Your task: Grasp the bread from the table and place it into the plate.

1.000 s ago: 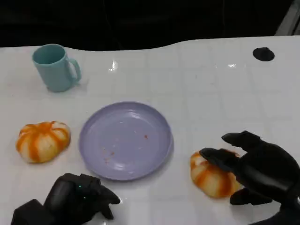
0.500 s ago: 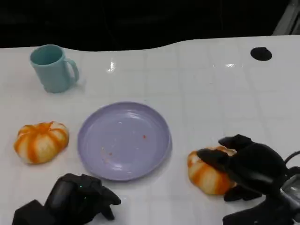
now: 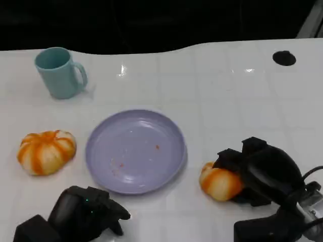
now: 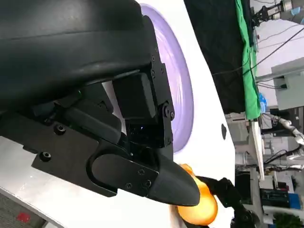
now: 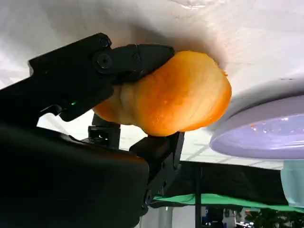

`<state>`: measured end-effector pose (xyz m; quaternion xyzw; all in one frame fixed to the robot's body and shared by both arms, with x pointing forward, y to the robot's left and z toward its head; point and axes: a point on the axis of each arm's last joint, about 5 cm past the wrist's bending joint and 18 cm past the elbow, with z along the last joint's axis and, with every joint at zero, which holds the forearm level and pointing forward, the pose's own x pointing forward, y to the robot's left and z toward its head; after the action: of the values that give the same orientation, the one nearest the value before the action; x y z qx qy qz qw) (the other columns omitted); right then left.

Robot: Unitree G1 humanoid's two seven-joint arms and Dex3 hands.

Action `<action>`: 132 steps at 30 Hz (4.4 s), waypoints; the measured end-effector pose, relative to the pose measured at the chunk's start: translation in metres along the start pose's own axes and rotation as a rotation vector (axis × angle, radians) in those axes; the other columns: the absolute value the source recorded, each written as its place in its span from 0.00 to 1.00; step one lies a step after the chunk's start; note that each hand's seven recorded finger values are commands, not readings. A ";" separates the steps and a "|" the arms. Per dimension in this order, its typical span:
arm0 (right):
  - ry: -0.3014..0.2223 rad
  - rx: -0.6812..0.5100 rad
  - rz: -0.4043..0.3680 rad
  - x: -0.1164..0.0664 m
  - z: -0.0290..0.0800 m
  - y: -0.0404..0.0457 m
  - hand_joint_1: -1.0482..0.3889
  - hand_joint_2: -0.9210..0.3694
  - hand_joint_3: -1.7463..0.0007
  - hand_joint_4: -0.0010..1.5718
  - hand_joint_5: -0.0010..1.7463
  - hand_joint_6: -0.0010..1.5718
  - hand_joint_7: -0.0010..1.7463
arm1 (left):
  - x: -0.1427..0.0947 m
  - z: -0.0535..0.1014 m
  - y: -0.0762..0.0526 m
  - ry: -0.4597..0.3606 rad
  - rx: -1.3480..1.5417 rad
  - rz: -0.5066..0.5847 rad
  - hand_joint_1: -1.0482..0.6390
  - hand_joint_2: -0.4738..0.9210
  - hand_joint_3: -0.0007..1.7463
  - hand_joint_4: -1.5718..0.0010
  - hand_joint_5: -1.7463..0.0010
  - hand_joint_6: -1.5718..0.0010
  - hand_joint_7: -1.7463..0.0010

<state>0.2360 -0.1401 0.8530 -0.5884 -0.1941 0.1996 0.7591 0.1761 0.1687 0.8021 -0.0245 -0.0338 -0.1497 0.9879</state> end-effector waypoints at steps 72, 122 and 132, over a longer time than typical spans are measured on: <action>-0.288 0.232 0.054 0.079 0.078 -0.0294 0.22 0.00 0.87 0.05 0.14 0.17 0.00 | -0.002 -0.003 -0.004 -0.004 -0.014 0.006 0.00 1.00 0.07 0.20 0.40 0.06 0.78; -0.248 1.188 -0.294 -0.062 0.026 0.0036 0.47 0.29 0.47 0.40 0.99 0.37 0.83 | -0.004 -0.007 -0.006 -0.003 -0.027 0.011 0.00 1.00 0.06 0.18 0.40 0.04 0.79; -0.181 1.095 -0.319 -0.072 0.022 0.0128 0.47 0.25 0.55 0.43 0.91 0.42 0.75 | -0.005 -0.007 -0.004 -0.001 -0.028 0.010 0.00 1.00 0.05 0.17 0.40 0.04 0.79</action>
<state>0.1624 -0.1575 0.8414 -0.0537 -0.2130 0.2038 0.9541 0.1703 0.1660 0.7954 -0.0388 -0.0321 -0.1454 0.9881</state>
